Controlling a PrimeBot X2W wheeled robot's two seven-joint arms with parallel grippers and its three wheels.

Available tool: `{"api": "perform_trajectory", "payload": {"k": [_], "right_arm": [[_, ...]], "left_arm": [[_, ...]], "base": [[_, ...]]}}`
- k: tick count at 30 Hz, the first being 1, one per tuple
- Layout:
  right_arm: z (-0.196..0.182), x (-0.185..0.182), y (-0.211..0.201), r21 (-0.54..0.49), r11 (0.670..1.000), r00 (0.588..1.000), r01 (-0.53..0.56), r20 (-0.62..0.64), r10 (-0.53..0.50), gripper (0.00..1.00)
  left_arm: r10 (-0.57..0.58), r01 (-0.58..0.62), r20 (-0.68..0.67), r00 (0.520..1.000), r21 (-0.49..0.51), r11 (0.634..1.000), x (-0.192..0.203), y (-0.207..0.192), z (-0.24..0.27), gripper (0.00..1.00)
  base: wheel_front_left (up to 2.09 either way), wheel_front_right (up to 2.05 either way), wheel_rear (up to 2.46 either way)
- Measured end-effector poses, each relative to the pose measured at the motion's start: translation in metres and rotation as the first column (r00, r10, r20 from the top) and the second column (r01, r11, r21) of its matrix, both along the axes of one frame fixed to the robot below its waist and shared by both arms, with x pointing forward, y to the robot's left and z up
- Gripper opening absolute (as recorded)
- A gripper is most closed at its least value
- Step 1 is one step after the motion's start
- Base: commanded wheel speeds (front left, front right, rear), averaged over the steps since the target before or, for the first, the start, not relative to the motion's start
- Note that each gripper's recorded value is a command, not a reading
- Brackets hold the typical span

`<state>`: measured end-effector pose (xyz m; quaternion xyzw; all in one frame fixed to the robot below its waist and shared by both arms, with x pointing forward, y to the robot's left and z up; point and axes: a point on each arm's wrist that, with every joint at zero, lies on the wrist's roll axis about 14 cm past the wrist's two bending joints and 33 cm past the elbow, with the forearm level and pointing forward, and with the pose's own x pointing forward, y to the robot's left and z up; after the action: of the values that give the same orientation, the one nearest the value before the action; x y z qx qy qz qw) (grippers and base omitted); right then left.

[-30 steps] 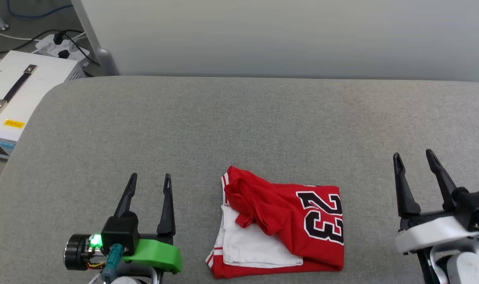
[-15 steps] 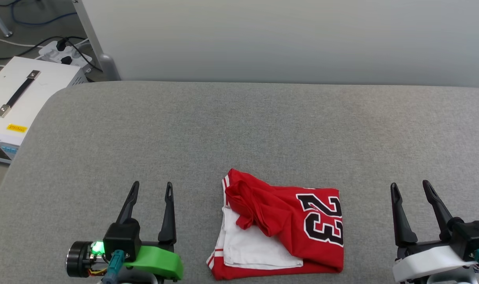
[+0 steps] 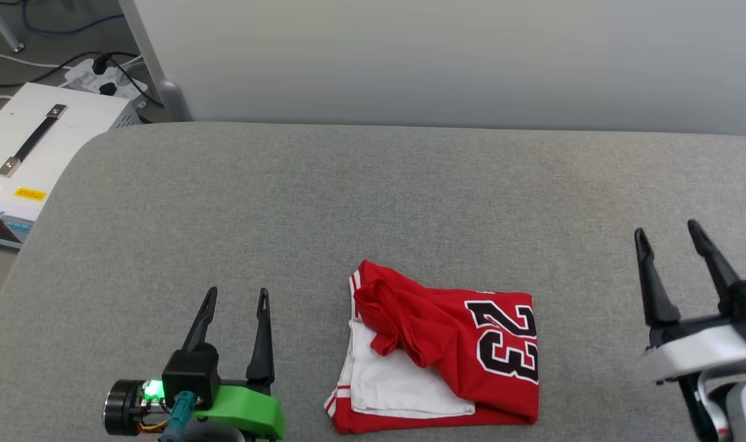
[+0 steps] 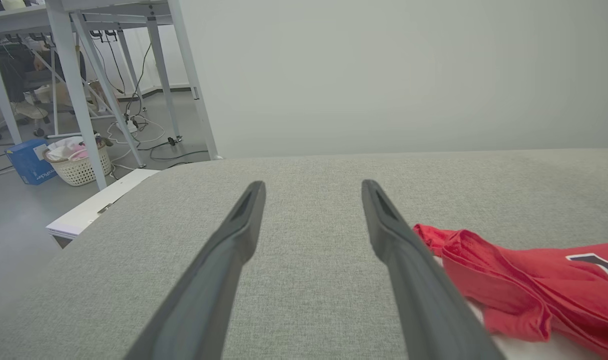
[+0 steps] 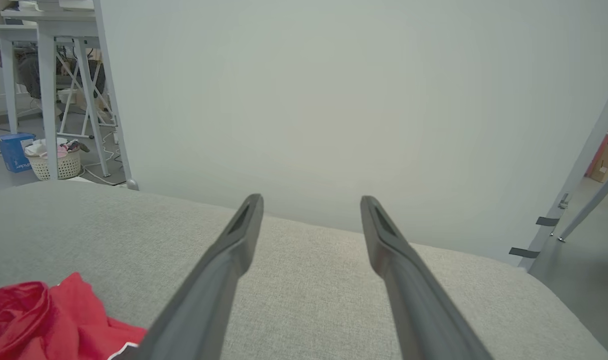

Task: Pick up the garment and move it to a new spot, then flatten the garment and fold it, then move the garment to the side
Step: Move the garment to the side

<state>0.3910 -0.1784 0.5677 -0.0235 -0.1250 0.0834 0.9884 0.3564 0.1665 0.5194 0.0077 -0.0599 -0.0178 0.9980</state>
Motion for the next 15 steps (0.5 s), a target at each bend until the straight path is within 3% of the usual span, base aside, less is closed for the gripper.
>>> {"api": "perform_trajectory", "payload": {"k": [5,8,11,15], "right_arm": [[-0.005,0.028,0.001,-0.022,0.997,0.985,-0.069,-0.162,0.065,1.0],[-0.024,0.037,0.005,-0.014,0.992,0.932,-0.129,-0.344,0.116,1.0],[-0.052,0.037,0.007,0.021,0.985,0.832,-0.171,-0.533,0.155,1.0],[-0.09,0.026,0.016,0.095,0.972,0.657,-0.215,-0.722,0.216,1.0]], "left_arm": [[0.007,-0.007,-0.016,1.0,0.0,1.0,0.0,0.002,-0.005,1.0],[0.01,-0.01,-0.028,1.0,0.0,1.0,0.001,0.003,-0.009,1.0],[0.014,-0.015,-0.04,0.999,-0.001,1.0,0.002,0.005,-0.013,1.0],[0.022,-0.022,-0.047,0.999,-0.006,1.0,0.005,0.007,-0.015,1.0]], "base": [[0.0,0.0,0.0],[0.0,0.0,0.0],[0.0,0.0,0.0],[0.0,0.0,0.0]]}}
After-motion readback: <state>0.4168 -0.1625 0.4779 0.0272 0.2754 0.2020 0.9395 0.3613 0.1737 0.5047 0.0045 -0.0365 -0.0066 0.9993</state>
